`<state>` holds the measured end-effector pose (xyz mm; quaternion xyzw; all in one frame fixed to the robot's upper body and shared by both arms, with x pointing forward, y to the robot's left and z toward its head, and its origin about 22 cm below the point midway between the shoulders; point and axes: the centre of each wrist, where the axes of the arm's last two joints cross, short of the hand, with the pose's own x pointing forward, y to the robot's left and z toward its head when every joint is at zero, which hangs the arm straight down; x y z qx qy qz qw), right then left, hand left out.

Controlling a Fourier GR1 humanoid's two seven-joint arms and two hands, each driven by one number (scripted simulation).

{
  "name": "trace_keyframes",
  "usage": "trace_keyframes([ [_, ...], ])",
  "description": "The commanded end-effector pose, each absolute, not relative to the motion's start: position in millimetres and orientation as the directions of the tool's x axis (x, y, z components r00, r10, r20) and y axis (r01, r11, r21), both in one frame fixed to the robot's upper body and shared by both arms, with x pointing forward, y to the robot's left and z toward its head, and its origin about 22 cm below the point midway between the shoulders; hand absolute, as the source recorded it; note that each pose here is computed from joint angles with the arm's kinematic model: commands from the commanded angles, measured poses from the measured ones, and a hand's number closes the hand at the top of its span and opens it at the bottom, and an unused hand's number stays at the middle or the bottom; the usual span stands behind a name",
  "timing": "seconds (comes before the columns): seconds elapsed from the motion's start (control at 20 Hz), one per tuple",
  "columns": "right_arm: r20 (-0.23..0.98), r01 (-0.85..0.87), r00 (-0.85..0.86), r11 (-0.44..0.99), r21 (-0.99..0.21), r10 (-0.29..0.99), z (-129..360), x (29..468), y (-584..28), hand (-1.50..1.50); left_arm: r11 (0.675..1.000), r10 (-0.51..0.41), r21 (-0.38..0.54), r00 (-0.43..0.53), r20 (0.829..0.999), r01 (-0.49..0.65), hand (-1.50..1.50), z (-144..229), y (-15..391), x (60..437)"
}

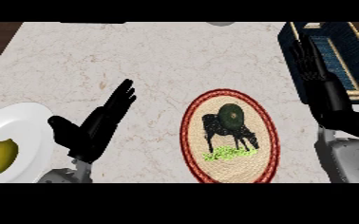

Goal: Pick the squash from the placemat and place it in the basket

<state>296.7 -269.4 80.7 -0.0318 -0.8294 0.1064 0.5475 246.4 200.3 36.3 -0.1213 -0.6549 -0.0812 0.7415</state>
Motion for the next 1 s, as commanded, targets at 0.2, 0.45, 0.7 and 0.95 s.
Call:
trace_keyframes([
  [0.2,0.878,0.113,-0.472,0.982,0.152,-0.081,15,265,-290,1.5,0.966,-0.256,0.258,0.118,0.959,0.002,0.0,41,271,268],
  [0.45,0.569,0.053,-0.822,0.997,0.062,0.008,29,270,-195,-1.5,0.955,-0.292,0.297,0.192,0.937,0.003,0.0,38,283,274],
  [0.7,0.647,0.423,-0.684,0.906,-0.023,0.336,7,251,-174,-1.5,0.954,-0.293,0.3,0.208,0.933,-0.003,0.0,40,278,284],
  [0.95,0.732,0.566,-0.305,0.735,-0.375,0.609,-30,208,-229,-1.5,0.944,-0.305,0.324,0.223,0.926,-0.056,0.0,28,291,275],
])
